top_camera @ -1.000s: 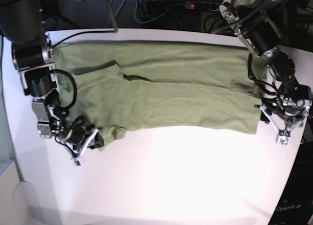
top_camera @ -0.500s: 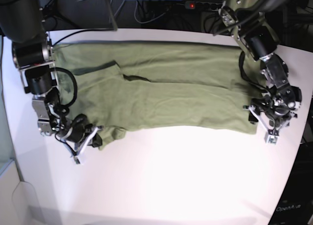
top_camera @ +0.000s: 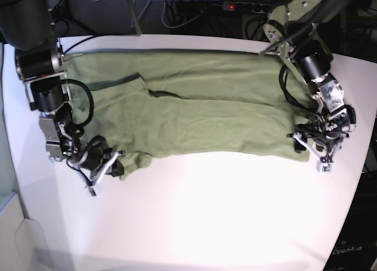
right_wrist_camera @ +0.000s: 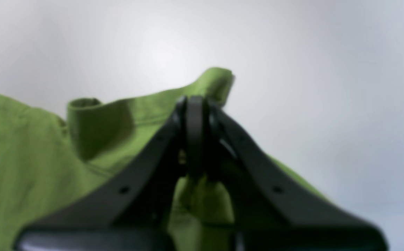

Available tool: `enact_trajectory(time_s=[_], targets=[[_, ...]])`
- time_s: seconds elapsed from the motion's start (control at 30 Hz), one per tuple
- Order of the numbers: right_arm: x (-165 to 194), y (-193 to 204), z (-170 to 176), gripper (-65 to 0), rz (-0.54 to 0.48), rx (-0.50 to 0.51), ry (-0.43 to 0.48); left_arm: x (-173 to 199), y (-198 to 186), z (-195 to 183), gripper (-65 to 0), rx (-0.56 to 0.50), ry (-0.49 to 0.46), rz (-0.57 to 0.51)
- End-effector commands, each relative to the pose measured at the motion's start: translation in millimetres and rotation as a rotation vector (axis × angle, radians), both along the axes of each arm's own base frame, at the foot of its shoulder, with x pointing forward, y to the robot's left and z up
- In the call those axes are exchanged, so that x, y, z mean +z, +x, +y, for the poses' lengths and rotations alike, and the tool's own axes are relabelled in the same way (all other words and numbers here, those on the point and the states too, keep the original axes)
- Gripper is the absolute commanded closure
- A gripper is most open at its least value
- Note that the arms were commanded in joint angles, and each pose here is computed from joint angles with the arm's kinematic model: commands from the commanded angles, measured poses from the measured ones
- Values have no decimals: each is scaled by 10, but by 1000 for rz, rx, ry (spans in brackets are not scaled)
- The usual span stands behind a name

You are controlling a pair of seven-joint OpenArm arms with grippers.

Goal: Fold the T-shirt properly
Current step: 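Lift the hem corners and fold them over toward the collar edge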

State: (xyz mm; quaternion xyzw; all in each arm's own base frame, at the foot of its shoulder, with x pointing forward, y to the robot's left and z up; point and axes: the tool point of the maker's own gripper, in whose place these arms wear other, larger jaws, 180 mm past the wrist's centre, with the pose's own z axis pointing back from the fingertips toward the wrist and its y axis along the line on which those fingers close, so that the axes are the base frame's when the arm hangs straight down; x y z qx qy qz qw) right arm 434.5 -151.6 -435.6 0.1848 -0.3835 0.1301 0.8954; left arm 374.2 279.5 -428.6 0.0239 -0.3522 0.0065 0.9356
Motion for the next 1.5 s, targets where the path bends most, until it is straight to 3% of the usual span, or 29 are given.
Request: enact_trajectory(time_s=[0.0,0.17,0.4,0.47,0.57,0.63,0.97,1.1,1.3,1.47], targets=[[118,100,-28,-4,-26,6,-10,172,164,46,-392,3,3,-67],[132,113,-28,-4,-29,6,-10,86,228,42,-392,60,-22,-66],[137,118,-44,-4,-30,5,-13,63,249,3,-364,62,-33,-77],[138,117,-53,-4,-30,4,-14,68,254,-9,-269,61,-34,-79],[131,111,-53,-6,-28,4,-14,55,250,-20,-71,58,-35,-74],[131,111,-53,-6,-28,4,-14,85,283,-24,0,57,-35,-77],[275,155,-104,-6,-73,14,-26,303,312,26,-22,62,11,-136],[439,71,-27,-6,-143,71,-43,395,291,63,-22,63,39,-155],[544,-148,40,-6,-166,148,-90,475,186,9,-22,67,66,-188],[730,-323,-54,-6,-209,142,-107,551,80,-133,-22,20,113,-209]])
